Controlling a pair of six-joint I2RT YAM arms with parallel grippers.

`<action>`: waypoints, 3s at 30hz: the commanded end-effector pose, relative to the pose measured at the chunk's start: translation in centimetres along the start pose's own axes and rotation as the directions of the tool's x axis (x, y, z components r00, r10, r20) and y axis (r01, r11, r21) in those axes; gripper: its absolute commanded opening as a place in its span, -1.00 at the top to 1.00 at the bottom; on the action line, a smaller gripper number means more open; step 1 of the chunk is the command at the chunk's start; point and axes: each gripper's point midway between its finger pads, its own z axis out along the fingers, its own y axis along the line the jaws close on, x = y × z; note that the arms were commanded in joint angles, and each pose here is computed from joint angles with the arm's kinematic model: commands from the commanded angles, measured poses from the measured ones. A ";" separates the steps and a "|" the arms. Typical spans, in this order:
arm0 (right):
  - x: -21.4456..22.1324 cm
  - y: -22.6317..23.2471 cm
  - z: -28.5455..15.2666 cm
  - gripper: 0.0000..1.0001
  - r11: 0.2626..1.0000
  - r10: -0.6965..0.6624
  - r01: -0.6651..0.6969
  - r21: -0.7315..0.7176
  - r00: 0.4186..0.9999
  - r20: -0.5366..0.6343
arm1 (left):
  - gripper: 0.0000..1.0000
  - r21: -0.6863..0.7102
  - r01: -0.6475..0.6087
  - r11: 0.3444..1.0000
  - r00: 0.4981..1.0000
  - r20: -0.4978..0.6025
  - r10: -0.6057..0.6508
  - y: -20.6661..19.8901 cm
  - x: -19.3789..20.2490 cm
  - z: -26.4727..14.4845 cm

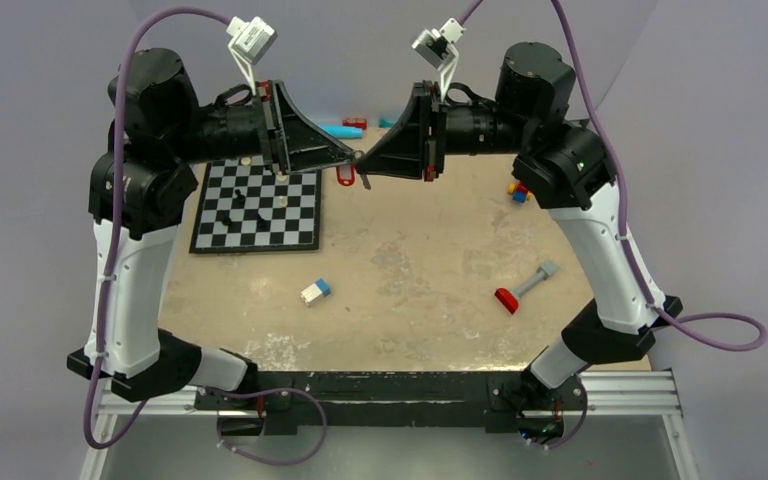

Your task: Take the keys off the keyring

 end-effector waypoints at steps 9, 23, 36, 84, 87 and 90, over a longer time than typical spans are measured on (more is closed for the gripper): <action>-0.2 -0.8 0.5 1.00 1.000 -0.022 0.022 0.017 1.000 0.006 | 1.00 -0.053 0.035 0.998 0.999 -0.004 -0.035 0.7 0.3 0.0; 0.1 -1.5 0.8 1.00 0.999 -0.026 0.026 0.029 1.000 -0.001 | 1.00 -0.155 0.139 0.978 0.990 0.028 -0.136 2.7 0.4 0.2; 0.8 -2.5 1.1 1.00 0.998 -0.021 0.023 0.054 1.000 -0.021 | 1.00 -0.264 0.275 0.925 0.960 0.121 -0.251 5.2 0.5 0.1; 0.6 0.3 -1.6 1.00 0.990 -0.127 0.127 0.055 0.992 0.007 | 1.00 -0.376 0.310 0.873 0.947 0.202 -0.249 7.2 0.2 -0.9; 0.8 0.1 -2.0 1.00 0.988 -0.133 0.132 0.079 0.991 0.003 | 1.00 -0.383 0.298 0.874 0.950 0.209 -0.232 7.2 -0.1 -1.1; 1.1 -1.5 -2.9 1.00 0.971 -0.142 0.138 0.198 0.990 0.007 | 1.00 -0.400 0.281 0.872 0.953 0.219 -0.207 7.5 -0.4 -1.4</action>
